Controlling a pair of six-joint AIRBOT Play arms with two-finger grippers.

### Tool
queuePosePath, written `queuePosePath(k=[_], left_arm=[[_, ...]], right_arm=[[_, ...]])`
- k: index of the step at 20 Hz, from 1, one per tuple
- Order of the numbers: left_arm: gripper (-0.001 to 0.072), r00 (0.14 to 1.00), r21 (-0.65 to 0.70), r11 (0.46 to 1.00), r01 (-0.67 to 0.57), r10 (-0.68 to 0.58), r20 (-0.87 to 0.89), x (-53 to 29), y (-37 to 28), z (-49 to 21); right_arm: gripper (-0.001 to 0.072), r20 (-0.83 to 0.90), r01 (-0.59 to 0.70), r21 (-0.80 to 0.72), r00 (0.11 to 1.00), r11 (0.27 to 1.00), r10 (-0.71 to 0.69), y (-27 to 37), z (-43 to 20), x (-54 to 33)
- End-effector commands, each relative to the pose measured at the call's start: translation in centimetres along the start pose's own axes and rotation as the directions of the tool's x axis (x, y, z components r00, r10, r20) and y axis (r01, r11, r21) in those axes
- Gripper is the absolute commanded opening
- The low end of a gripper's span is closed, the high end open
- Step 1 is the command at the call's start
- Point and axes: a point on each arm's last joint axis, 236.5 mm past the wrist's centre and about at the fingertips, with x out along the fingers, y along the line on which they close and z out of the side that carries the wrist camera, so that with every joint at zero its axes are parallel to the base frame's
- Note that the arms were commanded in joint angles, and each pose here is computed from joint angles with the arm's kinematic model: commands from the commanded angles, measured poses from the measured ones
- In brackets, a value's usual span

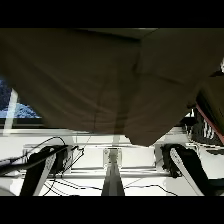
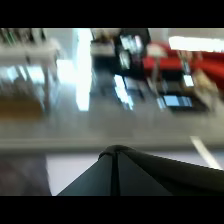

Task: Fold the clothes and pants, and hang the long-sleeved shirts on hangers.

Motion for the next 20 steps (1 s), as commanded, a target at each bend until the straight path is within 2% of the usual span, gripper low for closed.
queuePosePath(k=[1,4,8,12,14,17,20], left_arm=[[0.0014,0.924,-0.166,0.981,0.103,-0.156,-0.350,6.8,0.7,-13.6],[0.0014,0.857,-0.260,0.964,0.056,-0.180,-0.483,10.8,2.4,-22.3],[0.0014,0.767,-0.336,0.942,0.015,-0.226,-0.601,13.3,2.1,-31.6],[0.0014,0.739,-0.337,0.941,-0.002,-0.226,-0.635,13.9,2.0,-34.5],[0.0013,0.709,-0.286,0.958,0.009,-0.208,-0.674,13.1,2.5,-35.4],[0.0013,0.561,-0.279,0.957,-0.084,-0.186,-0.807,9.8,2.9,-38.9],[0.0013,0.391,-0.275,0.958,-0.083,-0.222,-0.893,6.3,1.7,-41.7]], right_arm=[[0.0009,-0.312,-0.007,0.128,0.949,0.992,0.047,-3.3,-9.2,8.7],[0.0009,-0.472,0.050,0.218,0.879,0.975,0.060,-7.0,-16.8,15.2],[0.0009,-0.591,0.146,0.292,0.804,0.945,0.058,-11.2,-26.3,21.3],[0.0009,-0.648,0.178,0.290,0.760,0.940,0.056,-12.4,-29.9,22.2],[0.0009,-0.693,0.178,0.255,0.719,0.950,0.051,-12.5,-30.8,21.1],[0.0009,-0.812,0.179,0.181,0.582,0.967,0.044,-12.8,-33.9,17.9],[0.0009,-0.898,0.184,0.103,0.441,0.977,0.011,-13.6,-36.3,14.6]])
